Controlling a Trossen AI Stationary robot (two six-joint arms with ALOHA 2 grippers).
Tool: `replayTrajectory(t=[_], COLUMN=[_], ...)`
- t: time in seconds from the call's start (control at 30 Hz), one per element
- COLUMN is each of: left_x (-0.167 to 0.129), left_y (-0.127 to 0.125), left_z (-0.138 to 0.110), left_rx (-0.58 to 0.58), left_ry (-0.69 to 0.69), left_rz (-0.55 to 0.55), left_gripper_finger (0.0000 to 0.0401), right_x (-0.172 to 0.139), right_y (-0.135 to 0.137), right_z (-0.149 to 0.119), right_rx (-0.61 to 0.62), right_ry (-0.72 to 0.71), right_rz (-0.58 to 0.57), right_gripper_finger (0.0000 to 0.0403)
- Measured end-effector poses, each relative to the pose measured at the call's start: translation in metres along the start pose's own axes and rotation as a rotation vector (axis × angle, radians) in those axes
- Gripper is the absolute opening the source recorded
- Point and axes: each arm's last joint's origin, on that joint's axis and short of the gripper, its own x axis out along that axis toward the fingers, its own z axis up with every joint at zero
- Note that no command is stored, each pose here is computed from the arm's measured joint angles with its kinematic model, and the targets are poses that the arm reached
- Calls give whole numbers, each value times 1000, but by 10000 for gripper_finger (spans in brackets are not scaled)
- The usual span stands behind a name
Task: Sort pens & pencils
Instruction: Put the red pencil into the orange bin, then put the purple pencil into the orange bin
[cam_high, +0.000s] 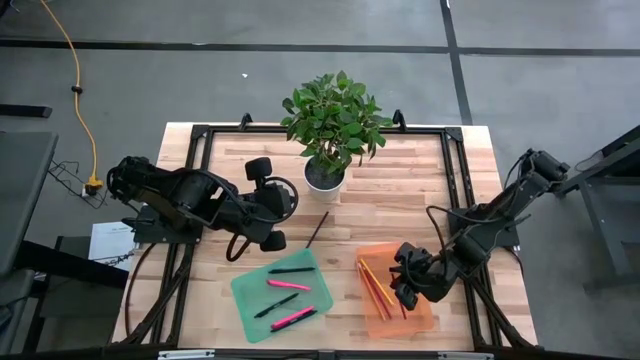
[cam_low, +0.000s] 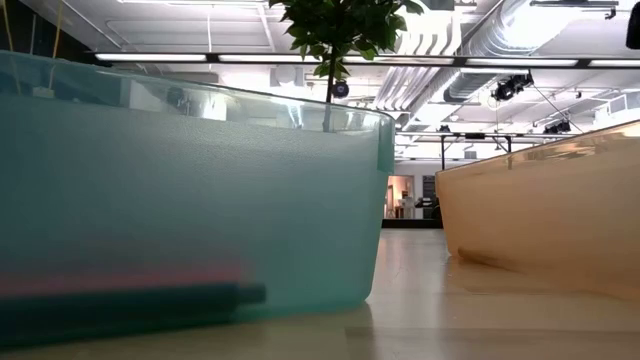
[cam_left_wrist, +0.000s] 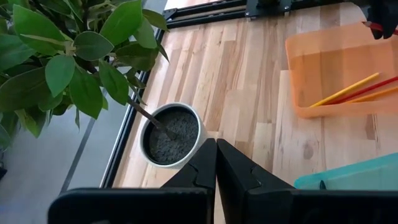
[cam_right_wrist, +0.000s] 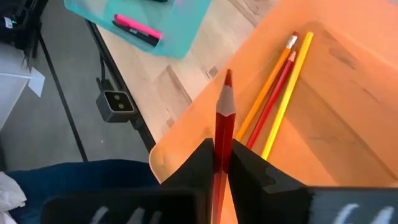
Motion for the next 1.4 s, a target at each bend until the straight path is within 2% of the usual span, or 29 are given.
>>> replayTrajectory(t=[0.37,0.63,0.73,0.87,1.07,1.17,1.27,1.4], left_x=[0,-4,-18,-47,-89,-97,-94,-70], left_y=[0,4,18,46,88,100,103,89], left_z=[0,-4,-10,-19,-46,-67,-94,-131], left_rx=[-5,15,-12,-84,-207,-259,-334,-422], left_ry=[1,21,13,-63,-150,-143,-100,1], left_rz=[-5,-25,-11,15,3,-15,-25,-81], left_gripper_finger=[1,1,0,0,0,0,0,0], right_x=[-1,-1,-2,-6,-41,-67,-91,-116], right_y=[1,2,3,4,1,-4,-12,-23], right_z=[-6,-5,-3,1,19,29,36,44], right_rx=[14,14,11,-12,-14,-18,-28,-46], right_ry=[27,0,-55,-113,-381,-528,-635,-716], right_rz=[9,12,20,32,92,115,134,148], right_gripper_finger=[119,145,145,145,144,144,144,144])
